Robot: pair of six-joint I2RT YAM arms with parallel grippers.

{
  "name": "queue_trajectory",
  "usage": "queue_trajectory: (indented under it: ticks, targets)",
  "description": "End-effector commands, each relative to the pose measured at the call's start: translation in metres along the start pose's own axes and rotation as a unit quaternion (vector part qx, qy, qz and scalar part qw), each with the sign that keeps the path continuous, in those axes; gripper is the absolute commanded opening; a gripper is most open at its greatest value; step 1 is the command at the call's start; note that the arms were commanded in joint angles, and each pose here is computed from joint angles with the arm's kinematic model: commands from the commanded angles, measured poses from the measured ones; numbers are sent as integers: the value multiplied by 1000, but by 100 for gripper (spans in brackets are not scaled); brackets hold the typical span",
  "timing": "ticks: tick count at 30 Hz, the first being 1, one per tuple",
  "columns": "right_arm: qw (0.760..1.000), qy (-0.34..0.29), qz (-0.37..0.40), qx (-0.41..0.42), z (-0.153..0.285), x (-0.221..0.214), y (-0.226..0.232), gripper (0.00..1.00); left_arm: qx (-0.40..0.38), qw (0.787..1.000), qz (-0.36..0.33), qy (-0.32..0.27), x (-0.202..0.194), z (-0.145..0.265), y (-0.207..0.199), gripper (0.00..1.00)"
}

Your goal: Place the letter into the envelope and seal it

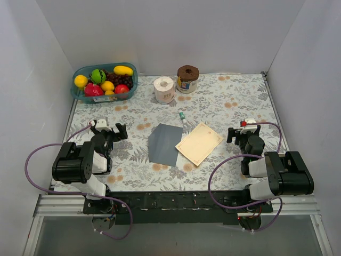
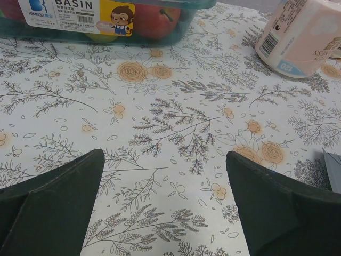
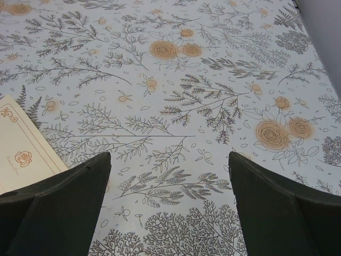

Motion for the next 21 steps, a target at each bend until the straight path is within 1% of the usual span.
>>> queue_trajectory:
  ticks: [1,11,12,13,14,15,16,17,18,20,21]
  targets:
    - [999,-35,2,4,-4,15,2,98,5,1000,-5,-13,6,-1,1,98]
    - [999,-40,2,5,-3,16,2,98,5,1000,-5,-12,6,0,1,98]
    - [999,-32,5,11,-3,15,3,98,14,1000,-5,-13,6,0,3,98]
    - [999,-47,12,21,-7,30,6,98,24,999,0,-27,15,1,4,98]
    - [999,0,15,30,-8,22,7,98,39,999,2,-36,25,0,8,98]
    - [999,7,23,49,-11,27,11,98,59,997,8,-38,33,-1,12,98]
    - [998,-6,26,59,-17,48,15,98,70,997,19,1,26,0,13,98]
    - [997,-1,24,67,-18,52,17,98,76,997,19,-18,41,-2,14,98]
    - [998,1,-1,70,-18,55,20,98,70,997,22,-26,50,-6,13,98]
    - [995,-20,-46,90,-19,67,29,98,67,996,39,-44,63,-6,12,98]
    - [990,-30,-97,100,-20,74,35,98,74,995,53,-46,69,-9,12,98]
Point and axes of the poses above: each gripper's point midway between its finger pads, its own z axis back along the fingers, its own y axis along the line the jaws close on, x = y × z, the point moved 7 cm from there along z, back along the fingers, and after that the axes turned 11 degrees about -z, right-handed, at the moved point
